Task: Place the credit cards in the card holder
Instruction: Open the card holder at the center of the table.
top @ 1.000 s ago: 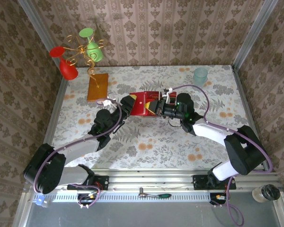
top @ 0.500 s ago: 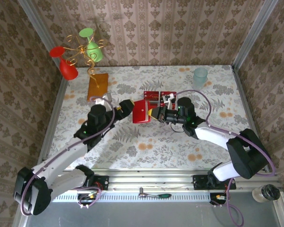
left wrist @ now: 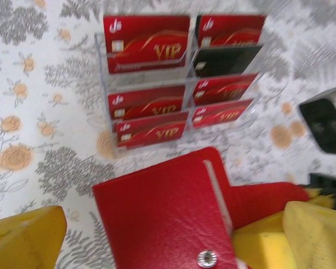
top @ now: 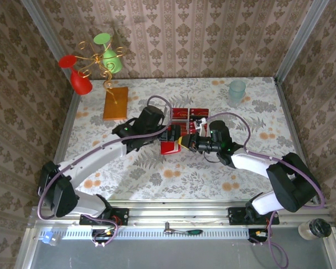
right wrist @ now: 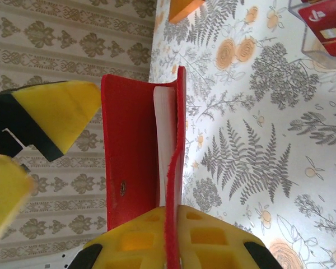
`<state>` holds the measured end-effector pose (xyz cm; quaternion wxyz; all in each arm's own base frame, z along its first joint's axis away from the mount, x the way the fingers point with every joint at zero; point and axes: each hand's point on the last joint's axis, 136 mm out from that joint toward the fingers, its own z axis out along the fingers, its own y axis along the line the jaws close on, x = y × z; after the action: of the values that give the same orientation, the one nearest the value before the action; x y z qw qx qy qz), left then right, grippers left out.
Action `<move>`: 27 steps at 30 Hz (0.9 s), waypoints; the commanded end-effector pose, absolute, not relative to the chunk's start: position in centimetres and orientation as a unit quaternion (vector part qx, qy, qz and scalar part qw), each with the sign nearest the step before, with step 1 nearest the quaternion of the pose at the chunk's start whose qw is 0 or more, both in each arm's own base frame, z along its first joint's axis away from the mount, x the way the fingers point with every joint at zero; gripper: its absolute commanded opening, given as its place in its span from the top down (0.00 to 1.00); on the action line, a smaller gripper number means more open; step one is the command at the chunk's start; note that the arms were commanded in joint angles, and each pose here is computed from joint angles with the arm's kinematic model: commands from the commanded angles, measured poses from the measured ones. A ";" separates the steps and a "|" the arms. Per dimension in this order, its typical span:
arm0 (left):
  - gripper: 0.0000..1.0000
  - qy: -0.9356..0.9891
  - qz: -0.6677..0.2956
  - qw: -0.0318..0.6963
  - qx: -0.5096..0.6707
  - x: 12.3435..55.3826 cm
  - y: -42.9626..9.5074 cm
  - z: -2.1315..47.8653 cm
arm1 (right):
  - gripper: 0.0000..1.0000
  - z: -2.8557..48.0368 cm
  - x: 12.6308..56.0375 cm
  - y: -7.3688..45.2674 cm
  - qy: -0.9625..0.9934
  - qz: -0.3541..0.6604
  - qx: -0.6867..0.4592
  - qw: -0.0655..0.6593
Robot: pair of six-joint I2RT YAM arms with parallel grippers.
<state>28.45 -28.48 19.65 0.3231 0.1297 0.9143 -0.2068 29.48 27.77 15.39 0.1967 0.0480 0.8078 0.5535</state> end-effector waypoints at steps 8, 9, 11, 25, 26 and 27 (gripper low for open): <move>0.00 0.924 -0.141 0.314 0.165 28.3 -27.4 18.1 | 1.00 16.4 29.7 27.2 0.801 0.553 0.043 0.226; 0.00 0.925 -0.139 0.312 0.164 28.3 -27.4 17.9 | 1.00 16.3 29.7 27.1 0.802 0.552 0.043 0.226; 0.00 0.927 -0.133 0.313 0.162 28.2 -27.0 17.6 | 1.00 16.2 29.7 27.1 0.802 0.551 0.044 0.225; 0.00 0.925 -0.107 0.330 0.156 28.2 -25.1 18.1 | 1.00 15.8 29.8 26.7 0.806 0.545 0.051 0.226; 0.00 0.926 -0.103 0.327 0.156 28.2 -25.0 18.0 | 1.00 15.8 29.8 26.7 0.806 0.545 0.051 0.226; 0.00 0.928 -0.097 0.323 0.157 28.2 -24.9 17.6 | 1.00 15.7 29.8 26.7 0.806 0.544 0.052 0.226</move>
<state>28.34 -25.94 18.19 0.3303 0.1459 0.9238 -0.1273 29.51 27.13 14.83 0.2009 0.0592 0.8128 0.5436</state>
